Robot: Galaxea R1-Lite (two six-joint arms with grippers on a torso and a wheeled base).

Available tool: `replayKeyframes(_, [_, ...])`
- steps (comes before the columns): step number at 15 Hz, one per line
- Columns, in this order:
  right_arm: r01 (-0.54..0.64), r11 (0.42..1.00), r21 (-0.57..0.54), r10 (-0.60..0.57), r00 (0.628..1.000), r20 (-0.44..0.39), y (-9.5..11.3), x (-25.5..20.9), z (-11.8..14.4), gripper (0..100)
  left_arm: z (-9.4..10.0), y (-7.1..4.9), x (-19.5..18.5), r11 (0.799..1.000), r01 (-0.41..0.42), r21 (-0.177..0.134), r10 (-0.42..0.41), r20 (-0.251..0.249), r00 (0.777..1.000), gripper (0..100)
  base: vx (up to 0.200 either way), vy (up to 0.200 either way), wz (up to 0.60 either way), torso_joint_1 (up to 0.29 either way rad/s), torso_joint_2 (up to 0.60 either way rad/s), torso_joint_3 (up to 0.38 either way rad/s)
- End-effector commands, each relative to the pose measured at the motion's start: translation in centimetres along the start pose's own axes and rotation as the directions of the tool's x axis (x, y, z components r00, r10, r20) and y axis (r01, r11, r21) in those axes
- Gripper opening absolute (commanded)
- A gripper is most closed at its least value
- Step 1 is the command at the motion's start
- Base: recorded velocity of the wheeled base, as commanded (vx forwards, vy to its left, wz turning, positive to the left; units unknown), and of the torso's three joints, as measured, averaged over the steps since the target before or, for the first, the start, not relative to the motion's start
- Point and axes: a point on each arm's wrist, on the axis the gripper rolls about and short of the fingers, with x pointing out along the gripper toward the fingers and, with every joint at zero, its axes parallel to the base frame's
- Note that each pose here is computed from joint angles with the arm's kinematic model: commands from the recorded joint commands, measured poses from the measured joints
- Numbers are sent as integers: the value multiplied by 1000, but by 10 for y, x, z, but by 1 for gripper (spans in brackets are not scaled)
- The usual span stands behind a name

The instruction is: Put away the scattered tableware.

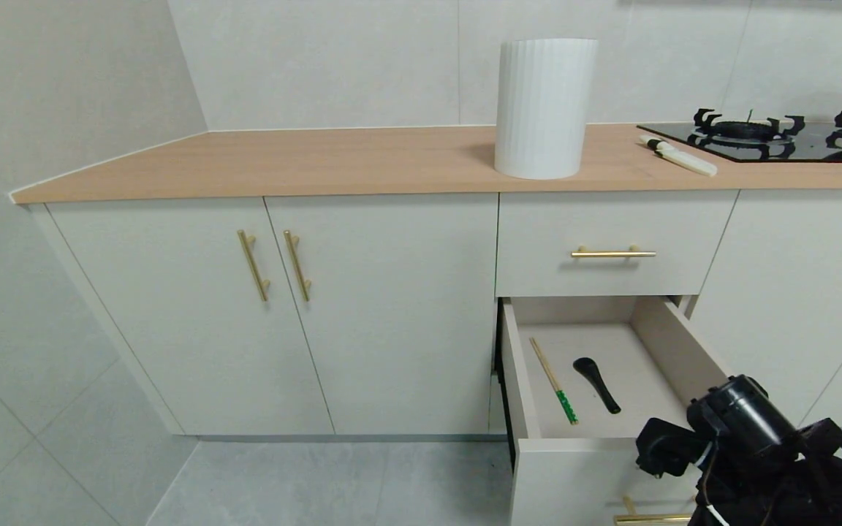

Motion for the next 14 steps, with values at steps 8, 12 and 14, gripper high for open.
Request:
replayKeyframes(8, [49, 984, 172, -56, 998, 36, -9, 27, 25, 100, 0, 0, 0, 1000, -1, 0, 1, -1, 1000, 100, 0, 0, 0, 0, 0, 0])
replayKeyframes(12, [77, 967, 242, -106, 989, 107, -13, 29, 36, 100, 0, 0, 0, 1000, -1, 0, 1, 0, 1000, 100, 0, 0, 0, 0, 0, 0])
replayKeyframes(14, [71, 950, 303, -112, 986, 120, -16, 32, 44, 100, 0, 0, 0, 1000, -1, 0, 1, -1, 1000, 100, 0, 0, 0, 0, 0, 0])
